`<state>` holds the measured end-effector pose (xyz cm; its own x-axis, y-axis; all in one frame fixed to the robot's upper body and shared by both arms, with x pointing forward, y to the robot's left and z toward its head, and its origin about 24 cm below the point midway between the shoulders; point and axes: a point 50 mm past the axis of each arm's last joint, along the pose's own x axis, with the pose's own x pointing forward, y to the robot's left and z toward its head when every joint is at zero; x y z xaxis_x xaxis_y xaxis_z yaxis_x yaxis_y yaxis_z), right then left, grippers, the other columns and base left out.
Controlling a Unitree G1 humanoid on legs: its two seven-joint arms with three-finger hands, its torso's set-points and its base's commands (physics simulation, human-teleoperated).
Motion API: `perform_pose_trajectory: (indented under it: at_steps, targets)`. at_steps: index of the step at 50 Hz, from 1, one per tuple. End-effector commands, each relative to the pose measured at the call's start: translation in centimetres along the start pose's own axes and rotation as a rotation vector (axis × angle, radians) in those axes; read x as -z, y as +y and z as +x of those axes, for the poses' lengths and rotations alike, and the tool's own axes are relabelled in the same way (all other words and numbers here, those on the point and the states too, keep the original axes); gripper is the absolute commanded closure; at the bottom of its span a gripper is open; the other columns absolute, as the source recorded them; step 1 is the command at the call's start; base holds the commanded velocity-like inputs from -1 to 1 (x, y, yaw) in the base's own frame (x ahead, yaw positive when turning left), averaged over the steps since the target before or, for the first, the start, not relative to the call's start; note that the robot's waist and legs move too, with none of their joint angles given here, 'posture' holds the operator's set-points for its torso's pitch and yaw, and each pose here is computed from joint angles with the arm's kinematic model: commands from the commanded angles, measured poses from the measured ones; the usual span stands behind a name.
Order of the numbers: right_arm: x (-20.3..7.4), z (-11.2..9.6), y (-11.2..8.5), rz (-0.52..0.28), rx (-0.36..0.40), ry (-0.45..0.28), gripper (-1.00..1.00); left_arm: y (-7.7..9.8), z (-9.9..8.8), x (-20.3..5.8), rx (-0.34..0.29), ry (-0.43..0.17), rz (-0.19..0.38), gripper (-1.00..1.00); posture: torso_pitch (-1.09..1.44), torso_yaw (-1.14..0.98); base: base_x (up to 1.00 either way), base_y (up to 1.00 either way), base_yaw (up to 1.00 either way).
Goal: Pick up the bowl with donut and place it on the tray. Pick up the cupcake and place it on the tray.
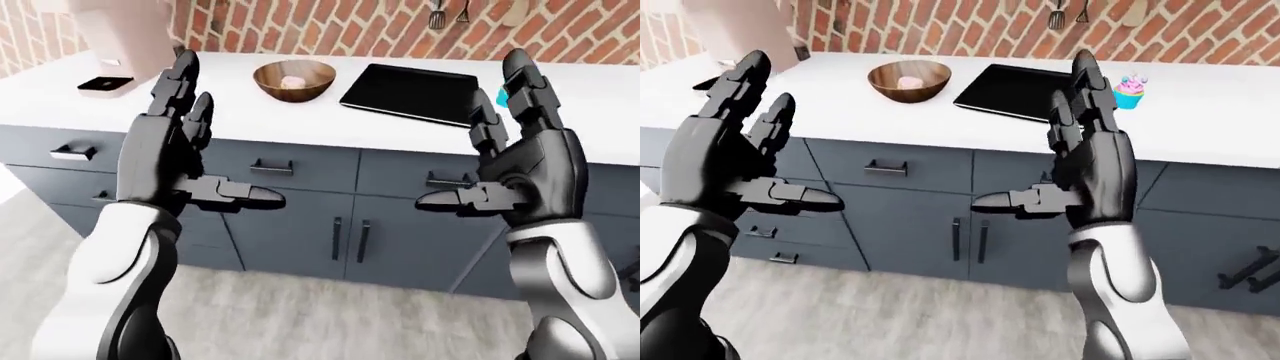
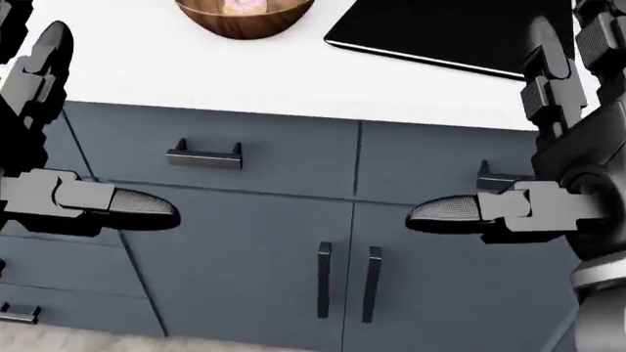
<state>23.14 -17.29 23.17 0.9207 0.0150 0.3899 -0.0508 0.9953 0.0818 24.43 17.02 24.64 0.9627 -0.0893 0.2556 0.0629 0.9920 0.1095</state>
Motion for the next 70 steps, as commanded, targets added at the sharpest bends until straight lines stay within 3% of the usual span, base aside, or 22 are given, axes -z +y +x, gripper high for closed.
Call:
perform_pose_trajectory:
  at_steps: [1, 38, 53, 55, 60, 66, 70]
  targets:
    - [-0.8, 0.1, 0.3, 0.006, -0.020, -0.045, -1.00, 0.2, 0.0, -0.9, -0.013, -0.053, 0.010, -1.00, 0.00, 0.00, 0.92, -0.03, 0.00]
    - [-1.8, -0.3, 0.3, 0.032, -0.044, -0.090, -1.00, 1.8, -0.7, -2.1, -0.053, -0.080, 0.007, -1.00, 0.00, 0.00, 0.07, -0.02, -0.25]
    - [-3.5, 0.0, 0.1, -0.023, -0.051, -0.124, -1.00, 2.6, -1.5, -2.6, -0.071, -0.095, 0.005, -1.00, 0.00, 0.00, 0.00, 0.00, 0.00]
    - [-4.0, 0.1, 0.2, -0.049, -0.055, -0.131, -1.00, 2.7, -1.7, -2.7, -0.074, -0.098, 0.004, -1.00, 0.00, 0.00, 0.00, 0.00, 0.00]
    - [-5.7, 2.0, 1.4, -0.211, -0.102, -0.156, -1.00, 2.9, -2.2, -2.8, -0.077, -0.102, 0.005, -1.00, 0.00, 0.00, 0.00, 0.00, 0.00]
    - [-6.2, 4.7, 3.7, -0.464, -0.144, -0.187, -1.00, 2.9, -2.2, -2.6, -0.077, -0.099, 0.004, -1.00, 0.00, 0.00, 0.00, 0.00, 0.00]
    - [-6.2, 5.6, 5.2, -0.579, -0.173, -0.214, -1.00, 2.9, -2.1, -2.6, -0.075, -0.098, 0.004, -1.00, 0.00, 0.00, 0.00, 0.00, 0.00]
